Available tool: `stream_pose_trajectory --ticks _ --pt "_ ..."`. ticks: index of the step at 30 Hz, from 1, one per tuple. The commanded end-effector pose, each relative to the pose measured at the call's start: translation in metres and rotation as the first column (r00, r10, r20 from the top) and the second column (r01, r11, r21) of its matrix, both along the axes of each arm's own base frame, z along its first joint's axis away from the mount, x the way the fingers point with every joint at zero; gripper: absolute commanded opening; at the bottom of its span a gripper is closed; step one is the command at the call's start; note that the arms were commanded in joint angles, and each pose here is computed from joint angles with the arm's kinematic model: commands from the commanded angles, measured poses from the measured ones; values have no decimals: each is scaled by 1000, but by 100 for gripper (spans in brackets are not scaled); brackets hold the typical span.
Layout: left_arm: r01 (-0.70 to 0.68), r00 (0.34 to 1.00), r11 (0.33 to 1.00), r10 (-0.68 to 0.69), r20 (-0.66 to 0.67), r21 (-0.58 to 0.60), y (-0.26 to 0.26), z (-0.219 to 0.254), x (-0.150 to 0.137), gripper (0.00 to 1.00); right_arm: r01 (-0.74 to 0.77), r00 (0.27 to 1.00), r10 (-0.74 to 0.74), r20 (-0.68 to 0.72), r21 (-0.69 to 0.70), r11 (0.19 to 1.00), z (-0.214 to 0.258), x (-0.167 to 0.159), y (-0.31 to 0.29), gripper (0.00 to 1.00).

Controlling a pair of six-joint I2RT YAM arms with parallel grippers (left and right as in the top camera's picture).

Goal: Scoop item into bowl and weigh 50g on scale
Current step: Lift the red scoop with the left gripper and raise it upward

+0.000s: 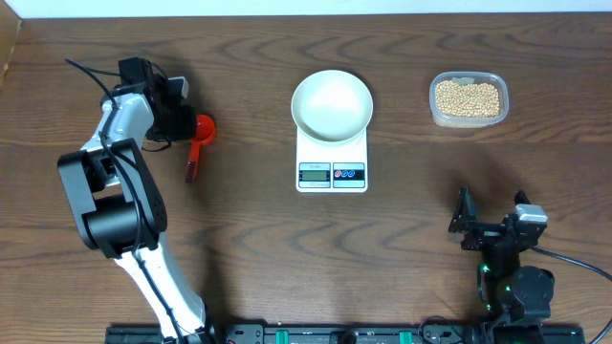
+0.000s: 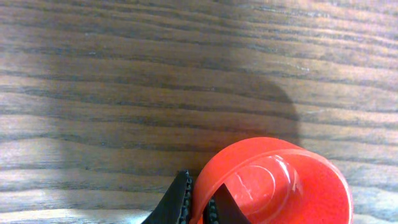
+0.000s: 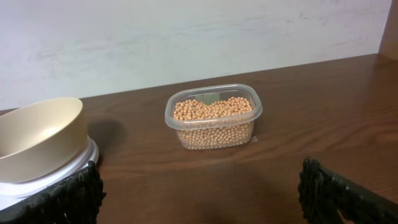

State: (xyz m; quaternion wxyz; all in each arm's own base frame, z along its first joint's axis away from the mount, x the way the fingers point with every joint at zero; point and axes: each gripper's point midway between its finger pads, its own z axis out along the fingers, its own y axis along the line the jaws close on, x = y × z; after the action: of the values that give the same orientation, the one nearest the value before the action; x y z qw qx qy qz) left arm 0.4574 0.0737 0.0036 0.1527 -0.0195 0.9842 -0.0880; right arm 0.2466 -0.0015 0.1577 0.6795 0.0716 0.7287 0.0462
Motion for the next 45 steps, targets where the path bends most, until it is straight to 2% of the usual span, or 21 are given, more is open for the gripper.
stream_pose_trajectory --ticks 1,6,10,18,20,22,23,26,31,34,37,45 --pt "-79 997 996 79 -1 -36 -1 2 7 8 -9 1000 8 -3 -12 1000 -1 0 2 99" --pt "-201 975 977 207 83 -72 5 32 30 7 -9 1000 8 -4 -12 1000 -1 0 2 99" --pt "-311 925 941 332 183 -136 10 71 51 7 -9 1000 8 -4 -12 1000 -1 0 2 99" --pt "-429 750 839 537 385 -335 17 178 78 7 -9 1000 8 -3 -12 1000 -1 0 2 99" --pt "-462 687 785 611 393 -413 20 203 80 7 -9 1000 8 -4 -12 1000 -1 0 2 99" --pt "-499 616 704 698 365 -505 24 223 80 7 -9 1000 9 -3 -12 1000 -1 0 2 99" --pt "-526 552 616 771 316 -586 27 238 79 7 -9 1000 9 -3 -12 1000 -1 0 2 99" --pt "-576 446 422 880 164 -700 29 252 75 7 -9 1000 9 -3 -12 1000 -1 0 2 99" --pt "-604 335 152 939 -76 -782 24 261 72 7 -9 1000 8 -3 -12 1000 -1 0 2 99" --pt "-607 327 35 921 -209 -794 14 262 72 7 -9 1000 9 -4 -12 1000 -1 0 2 99" --pt "-606 341 -11 900 -272 -795 6 263 71 7 -9 1000 8 -3 -12 1000 -1 0 2 99" --pt "-607 351 -12 893 -282 -794 3 263 71 7 7 1000 -7 1 -13 1000 0 0 -1 99"
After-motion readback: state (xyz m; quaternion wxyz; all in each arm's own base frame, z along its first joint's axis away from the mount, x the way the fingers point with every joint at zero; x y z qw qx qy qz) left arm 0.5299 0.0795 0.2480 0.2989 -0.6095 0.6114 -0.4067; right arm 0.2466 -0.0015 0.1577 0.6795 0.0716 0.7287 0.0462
